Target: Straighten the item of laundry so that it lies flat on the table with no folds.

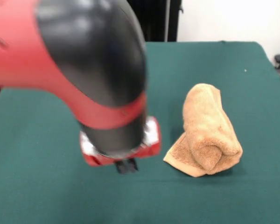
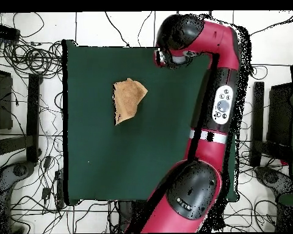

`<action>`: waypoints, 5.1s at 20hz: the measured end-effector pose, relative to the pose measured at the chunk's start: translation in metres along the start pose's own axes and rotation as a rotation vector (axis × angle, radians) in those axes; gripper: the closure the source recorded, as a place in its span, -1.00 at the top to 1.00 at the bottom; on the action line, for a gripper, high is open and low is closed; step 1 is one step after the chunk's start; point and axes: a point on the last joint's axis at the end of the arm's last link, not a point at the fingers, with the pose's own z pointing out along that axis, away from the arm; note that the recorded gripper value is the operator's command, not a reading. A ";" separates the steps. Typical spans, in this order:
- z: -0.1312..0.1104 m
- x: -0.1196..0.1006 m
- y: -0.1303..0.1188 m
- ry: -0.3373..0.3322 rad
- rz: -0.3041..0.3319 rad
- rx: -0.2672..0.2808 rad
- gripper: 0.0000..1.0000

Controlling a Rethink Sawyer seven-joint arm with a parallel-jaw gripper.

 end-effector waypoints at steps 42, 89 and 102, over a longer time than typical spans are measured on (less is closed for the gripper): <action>0.089 -0.006 0.021 0.005 0.008 -0.147 -1.00; 0.045 0.022 0.058 0.048 -0.175 -0.058 1.00; 0.063 0.035 0.044 0.102 -0.157 -0.027 1.00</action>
